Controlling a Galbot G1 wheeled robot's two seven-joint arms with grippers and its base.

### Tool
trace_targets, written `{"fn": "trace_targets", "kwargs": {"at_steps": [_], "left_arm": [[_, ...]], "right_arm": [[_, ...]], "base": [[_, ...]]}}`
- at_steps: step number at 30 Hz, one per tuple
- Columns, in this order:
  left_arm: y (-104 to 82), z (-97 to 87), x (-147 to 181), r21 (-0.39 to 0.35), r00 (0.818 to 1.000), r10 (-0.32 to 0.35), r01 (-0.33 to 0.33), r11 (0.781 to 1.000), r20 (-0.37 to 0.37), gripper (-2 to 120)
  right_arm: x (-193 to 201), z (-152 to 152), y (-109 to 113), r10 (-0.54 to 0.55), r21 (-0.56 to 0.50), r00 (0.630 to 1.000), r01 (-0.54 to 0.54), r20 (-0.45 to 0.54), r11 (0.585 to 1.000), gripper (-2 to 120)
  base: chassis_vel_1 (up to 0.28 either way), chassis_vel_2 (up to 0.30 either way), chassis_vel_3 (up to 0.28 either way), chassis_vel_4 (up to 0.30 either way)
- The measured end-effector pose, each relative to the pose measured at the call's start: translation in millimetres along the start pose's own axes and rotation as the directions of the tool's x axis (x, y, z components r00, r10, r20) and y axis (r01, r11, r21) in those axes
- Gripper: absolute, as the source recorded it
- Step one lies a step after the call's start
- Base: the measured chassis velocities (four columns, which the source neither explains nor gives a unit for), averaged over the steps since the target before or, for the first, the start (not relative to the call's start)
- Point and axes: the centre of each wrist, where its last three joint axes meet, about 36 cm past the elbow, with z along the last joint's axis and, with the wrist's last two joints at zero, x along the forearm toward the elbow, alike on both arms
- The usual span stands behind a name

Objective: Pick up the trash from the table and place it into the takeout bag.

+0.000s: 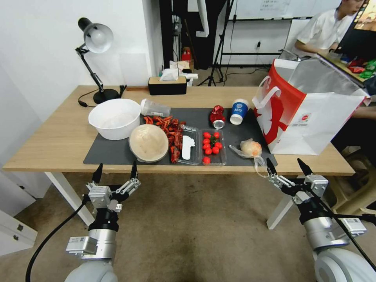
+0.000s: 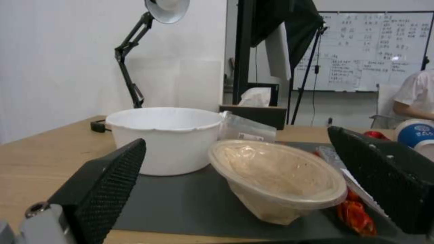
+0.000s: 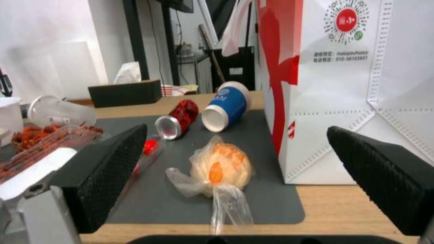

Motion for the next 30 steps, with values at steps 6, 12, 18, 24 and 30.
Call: {"fn": "trace_targets", "kwargs": {"at_steps": [6, 12, 18, 24, 30], "left_arm": [[-0.9, 4.8, 4.6, -0.014, 1.0, -0.001, 0.001, 1.0, -0.019, 100], [-2.7, 16.3, 4.4, -0.015, 0.999, 0.012, -0.013, 1.0, -0.045, 100], [-10.3, 31.8, -2.7, -0.002, 0.992, 0.073, -0.074, 0.997, -0.099, 100], [-10.0, 34.5, 0.2, -0.003, 0.992, 0.059, -0.059, 0.998, -0.112, 100], [-8.3, 37.4, 4.2, -0.007, 0.991, 0.041, -0.043, 0.999, -0.126, 100]], "right_arm": [[-1.9, 0.8, -0.4, -0.002, 0.002, 1.0, 0.002, -0.008, 1.0, 100], [-14.9, 4.1, -6.7, -0.002, 0.012, 0.999, 0.002, -0.045, 1.0, 100], [-56.4, 10.0, -16.6, -0.008, 0.01, 0.997, 0.009, -0.081, 1.0, 100], [-87.0, 12.6, -10.6, -0.049, 0.01, 0.994, 0.05, -0.1, 0.999, 100], [-113.0, 19.8, -7.2, -0.07, 0.016, 0.988, 0.073, -0.137, 0.997, 100]], "base": [[0.0, 0.0, 0.0, 0.0], [0.0, 0.0, 0.0, 0.0], [0.0, 0.0, 0.0, 0.0], [0.0, 0.0, 0.0, 0.0], [0.0, 0.0, 0.0, 0.0]]}}
